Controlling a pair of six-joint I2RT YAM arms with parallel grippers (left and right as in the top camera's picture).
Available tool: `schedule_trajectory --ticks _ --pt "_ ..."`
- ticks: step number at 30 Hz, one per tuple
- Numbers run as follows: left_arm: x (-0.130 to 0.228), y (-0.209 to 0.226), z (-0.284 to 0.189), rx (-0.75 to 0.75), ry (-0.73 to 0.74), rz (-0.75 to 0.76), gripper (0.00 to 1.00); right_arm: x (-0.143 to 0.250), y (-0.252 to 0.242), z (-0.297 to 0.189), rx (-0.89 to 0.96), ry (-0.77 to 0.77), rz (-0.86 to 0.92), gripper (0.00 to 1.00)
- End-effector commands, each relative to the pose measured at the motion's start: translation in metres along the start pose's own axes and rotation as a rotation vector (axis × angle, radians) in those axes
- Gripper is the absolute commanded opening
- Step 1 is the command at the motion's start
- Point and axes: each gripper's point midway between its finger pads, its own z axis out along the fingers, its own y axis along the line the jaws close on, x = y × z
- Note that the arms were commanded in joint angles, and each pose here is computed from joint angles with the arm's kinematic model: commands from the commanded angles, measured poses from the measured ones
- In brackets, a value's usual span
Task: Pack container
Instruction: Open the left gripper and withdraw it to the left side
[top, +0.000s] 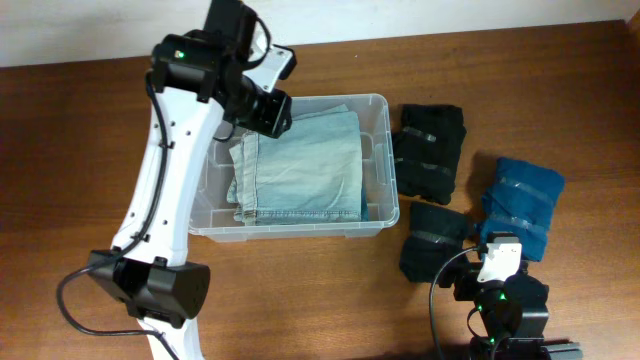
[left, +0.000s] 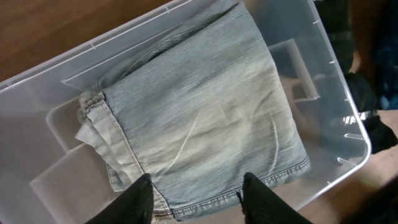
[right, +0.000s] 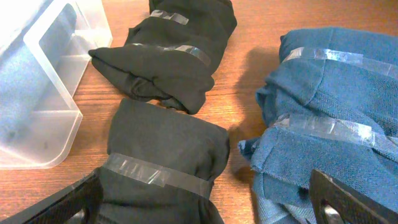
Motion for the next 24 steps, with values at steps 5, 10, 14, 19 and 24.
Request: schedule_trajectory --ticks 5,10,14,19,24 --pt "0.007 0.062 -0.063 -0.243 -0.115 -0.248 0.39 0.001 0.0 0.001 -0.002 0.0 0.011 0.98" --pt "0.026 0.089 -0.145 -0.389 -0.281 -0.373 0.39 0.001 0.0 0.001 -0.002 0.0 0.011 0.98" --pt "0.05 0.087 -0.215 -0.449 -0.443 -0.436 0.99 0.001 0.0 0.001 -0.002 0.0 0.011 0.98" --pt "0.076 0.074 -0.261 -0.482 -0.546 -0.447 1.0 0.001 0.0 0.001 -0.002 0.0 0.011 0.98" --pt "0.091 0.062 -0.286 -0.502 -0.608 -0.443 0.99 0.001 0.0 0.001 -0.002 0.0 0.011 0.98"
